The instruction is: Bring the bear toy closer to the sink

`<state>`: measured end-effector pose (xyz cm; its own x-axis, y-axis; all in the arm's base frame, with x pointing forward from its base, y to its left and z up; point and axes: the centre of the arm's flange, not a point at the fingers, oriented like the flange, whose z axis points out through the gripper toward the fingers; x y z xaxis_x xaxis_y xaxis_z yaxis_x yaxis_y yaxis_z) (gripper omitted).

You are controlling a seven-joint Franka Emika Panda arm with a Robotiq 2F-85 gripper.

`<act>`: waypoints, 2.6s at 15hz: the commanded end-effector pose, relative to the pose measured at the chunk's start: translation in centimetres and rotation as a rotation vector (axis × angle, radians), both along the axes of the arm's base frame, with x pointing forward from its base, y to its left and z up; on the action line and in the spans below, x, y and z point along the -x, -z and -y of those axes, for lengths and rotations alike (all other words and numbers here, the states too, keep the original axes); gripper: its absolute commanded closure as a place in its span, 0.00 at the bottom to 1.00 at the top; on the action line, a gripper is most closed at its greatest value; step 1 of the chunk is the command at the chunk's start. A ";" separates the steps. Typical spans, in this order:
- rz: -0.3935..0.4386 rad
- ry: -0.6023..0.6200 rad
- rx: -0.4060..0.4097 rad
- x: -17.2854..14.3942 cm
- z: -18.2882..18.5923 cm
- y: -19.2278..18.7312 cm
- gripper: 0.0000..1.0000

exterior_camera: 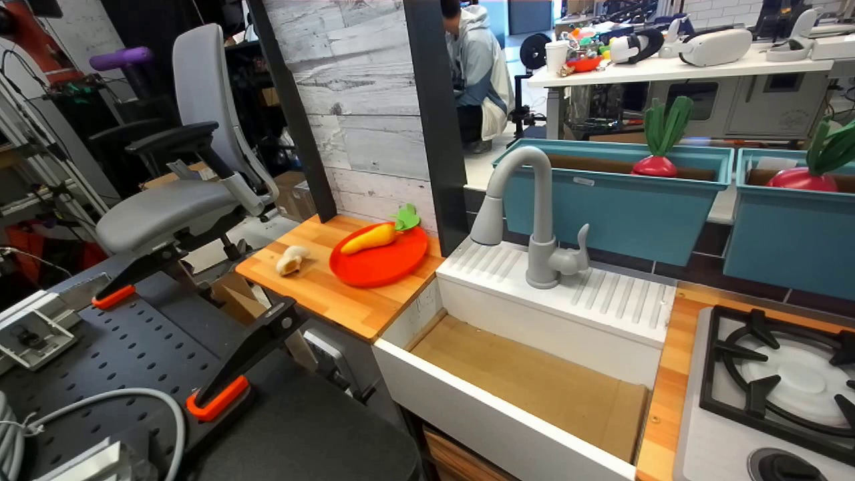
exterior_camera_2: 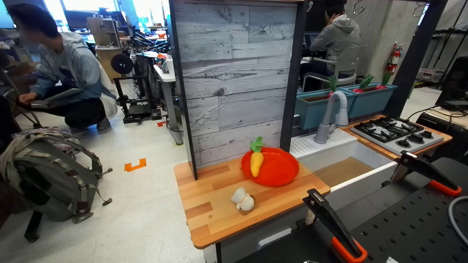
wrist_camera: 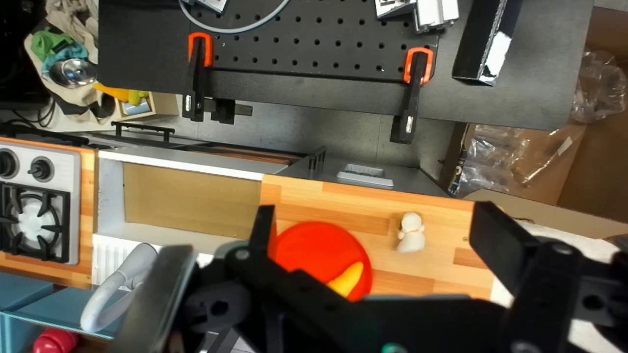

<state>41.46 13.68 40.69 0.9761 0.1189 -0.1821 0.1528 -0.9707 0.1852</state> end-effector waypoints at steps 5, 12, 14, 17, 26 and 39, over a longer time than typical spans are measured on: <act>0.000 0.000 0.000 0.0 0.0 0.0 0.00; 0.126 0.029 -0.042 -2.7 -2.5 3.6 0.00; 0.164 0.021 -0.060 -3.5 -3.9 5.8 0.00; 0.150 -0.020 -0.080 -4.5 -5.3 9.6 0.00; 0.039 0.045 -0.150 -9.3 -4.4 24.1 0.00; -0.092 0.126 -0.158 -14.3 -5.4 39.1 0.00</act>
